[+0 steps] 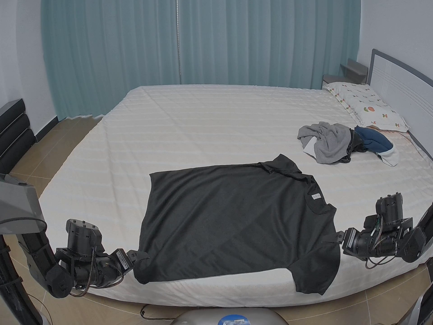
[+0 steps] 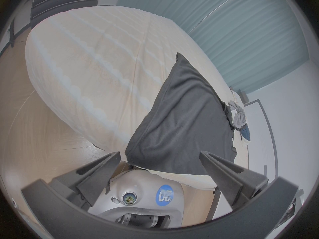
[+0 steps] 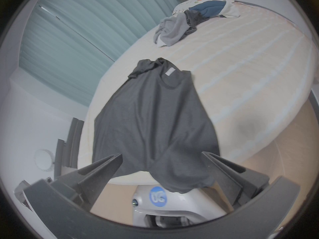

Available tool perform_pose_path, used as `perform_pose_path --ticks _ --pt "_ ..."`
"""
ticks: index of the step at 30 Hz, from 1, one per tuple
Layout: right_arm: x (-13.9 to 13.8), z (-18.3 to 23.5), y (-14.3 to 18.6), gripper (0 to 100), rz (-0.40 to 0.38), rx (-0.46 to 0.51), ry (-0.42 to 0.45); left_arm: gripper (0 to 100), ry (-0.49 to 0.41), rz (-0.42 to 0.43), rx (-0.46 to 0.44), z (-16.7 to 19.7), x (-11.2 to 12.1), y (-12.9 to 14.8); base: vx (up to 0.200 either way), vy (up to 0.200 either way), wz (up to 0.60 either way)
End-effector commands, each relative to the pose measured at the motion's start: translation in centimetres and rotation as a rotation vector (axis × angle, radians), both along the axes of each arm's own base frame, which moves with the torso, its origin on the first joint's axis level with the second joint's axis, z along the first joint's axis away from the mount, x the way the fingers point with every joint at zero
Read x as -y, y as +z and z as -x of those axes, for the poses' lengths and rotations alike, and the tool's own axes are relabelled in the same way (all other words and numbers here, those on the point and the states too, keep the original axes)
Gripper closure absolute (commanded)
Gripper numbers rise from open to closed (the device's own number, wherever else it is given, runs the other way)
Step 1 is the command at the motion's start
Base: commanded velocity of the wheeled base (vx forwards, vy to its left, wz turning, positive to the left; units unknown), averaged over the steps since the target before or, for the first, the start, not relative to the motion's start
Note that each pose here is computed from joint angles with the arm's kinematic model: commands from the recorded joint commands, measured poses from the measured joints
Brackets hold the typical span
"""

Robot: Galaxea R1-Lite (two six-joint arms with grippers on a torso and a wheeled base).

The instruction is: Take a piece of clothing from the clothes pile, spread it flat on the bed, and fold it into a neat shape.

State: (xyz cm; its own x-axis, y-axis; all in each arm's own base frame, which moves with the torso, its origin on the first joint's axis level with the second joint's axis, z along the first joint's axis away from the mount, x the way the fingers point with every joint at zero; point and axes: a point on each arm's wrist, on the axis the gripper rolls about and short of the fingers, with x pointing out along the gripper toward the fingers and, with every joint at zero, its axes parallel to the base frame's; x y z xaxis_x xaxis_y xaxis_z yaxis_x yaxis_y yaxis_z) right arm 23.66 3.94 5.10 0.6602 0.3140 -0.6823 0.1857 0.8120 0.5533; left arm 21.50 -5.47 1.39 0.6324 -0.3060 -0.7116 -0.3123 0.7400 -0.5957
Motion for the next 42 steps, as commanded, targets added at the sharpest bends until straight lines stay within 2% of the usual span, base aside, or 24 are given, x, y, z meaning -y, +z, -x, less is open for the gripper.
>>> perform_pose_path --ticks 1,5,9,12,22,28,40,42 --pt "-1.8 -0.9 0.2 0 -0.053 0.005 0.037 0 0.02 0.024 0.027 -0.4 0.0 0.6 0.0 0.0 0.0" --pt "-2.1 -0.9 -0.1 0 -0.097 -0.028 0.021 0 0.048 0.037 0.024 -0.8 -0.3 0.5 0.0 0.2 0.0" --pt "-2.1 -0.9 0.0 0 -0.204 -0.063 0.04 0 0.05 0.038 0.029 -0.9 -0.3 0.6 0.0 0.1 0.0" --pt "-2.1 -1.0 -0.4 0 -0.222 -0.089 0.028 0 0.054 0.039 0.032 -1.0 -0.4 0.6 0.0 0.0 0.0" --pt "-2.0 -1.0 -1.0 0 -0.228 -0.118 0.016 0 0.056 0.038 0.024 -1.2 -0.4 0.3 0.0 0.0 0.0" --pt "-2.0 -0.8 -1.0 0 -0.228 -0.12 0.017 0 0.051 0.034 0.017 -1.2 -0.3 0.2 0.2 0.0 0.0" --pt "-2.0 -0.9 -1.0 0 -0.228 -0.119 0.017 0 0.048 0.037 0.013 -1.1 -0.1 0.1 0.0 0.0 0.0" --pt "-2.0 -0.8 -1.1 0 -0.227 -0.122 0.017 0 0.052 0.038 0.005 -1.2 -0.1 0.0 0.0 -0.2 0.0"
